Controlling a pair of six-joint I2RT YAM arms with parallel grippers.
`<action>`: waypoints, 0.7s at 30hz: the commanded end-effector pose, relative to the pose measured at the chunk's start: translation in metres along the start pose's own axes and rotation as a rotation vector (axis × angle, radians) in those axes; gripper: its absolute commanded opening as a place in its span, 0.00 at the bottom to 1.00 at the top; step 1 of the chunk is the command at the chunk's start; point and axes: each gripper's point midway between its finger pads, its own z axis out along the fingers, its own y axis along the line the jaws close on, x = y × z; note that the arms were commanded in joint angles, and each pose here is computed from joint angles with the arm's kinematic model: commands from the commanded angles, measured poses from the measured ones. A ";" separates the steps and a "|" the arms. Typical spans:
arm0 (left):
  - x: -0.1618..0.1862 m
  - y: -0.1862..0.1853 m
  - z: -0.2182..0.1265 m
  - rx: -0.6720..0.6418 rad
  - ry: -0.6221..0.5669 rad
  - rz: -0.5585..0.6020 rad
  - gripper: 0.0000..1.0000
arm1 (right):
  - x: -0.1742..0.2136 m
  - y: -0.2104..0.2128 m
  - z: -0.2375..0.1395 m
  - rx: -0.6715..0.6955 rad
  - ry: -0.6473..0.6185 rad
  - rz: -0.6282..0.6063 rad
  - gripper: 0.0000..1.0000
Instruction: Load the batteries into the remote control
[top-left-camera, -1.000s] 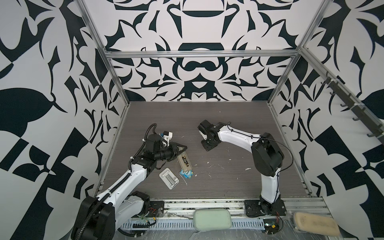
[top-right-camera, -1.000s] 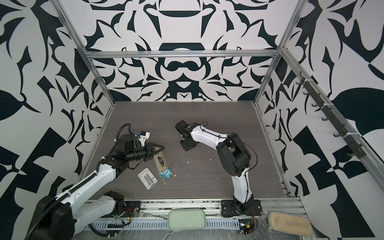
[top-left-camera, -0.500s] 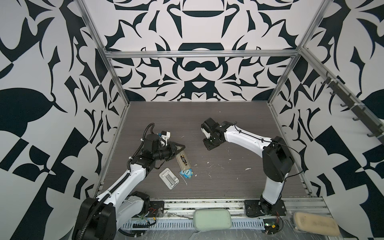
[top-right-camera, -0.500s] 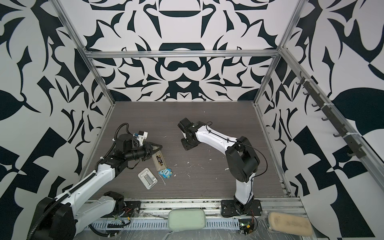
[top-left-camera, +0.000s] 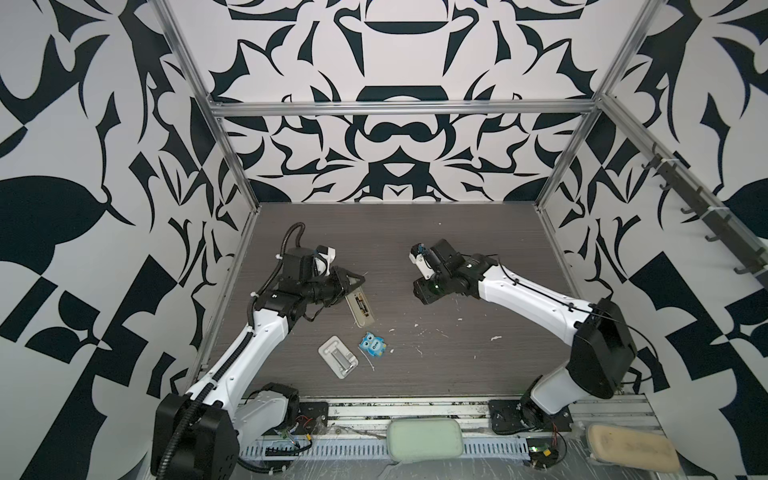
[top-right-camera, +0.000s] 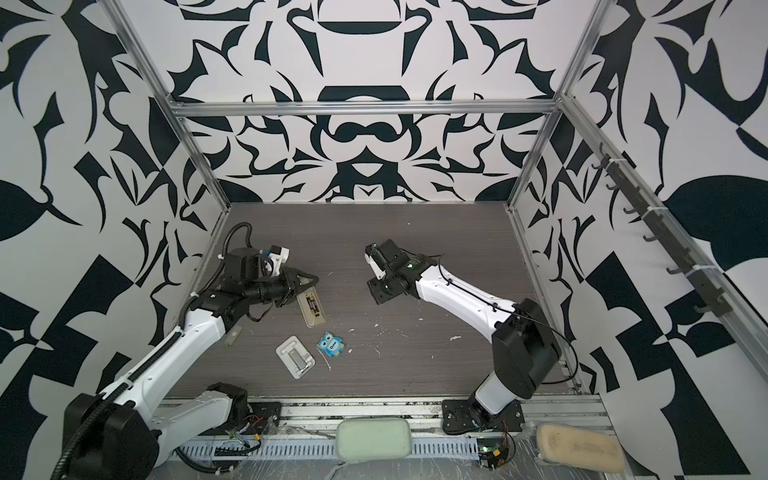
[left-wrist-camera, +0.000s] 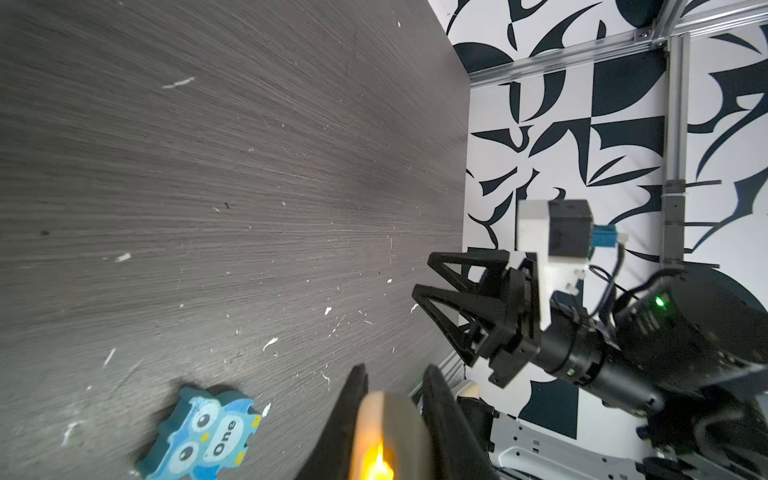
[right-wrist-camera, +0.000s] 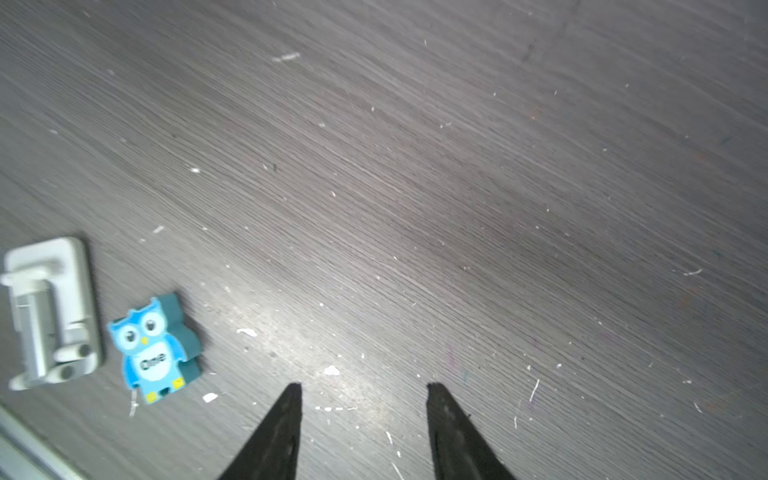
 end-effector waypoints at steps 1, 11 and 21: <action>-0.011 0.000 -0.001 -0.055 -0.005 0.016 0.00 | -0.016 0.012 -0.024 -0.059 -0.122 -0.052 0.60; -0.047 0.023 0.035 -0.099 -0.062 0.026 0.00 | -0.027 -0.006 -0.090 0.017 -0.184 0.043 0.76; -0.029 0.055 0.116 -0.062 0.076 -0.024 0.00 | -0.032 -0.024 -0.095 0.098 -0.199 0.255 0.76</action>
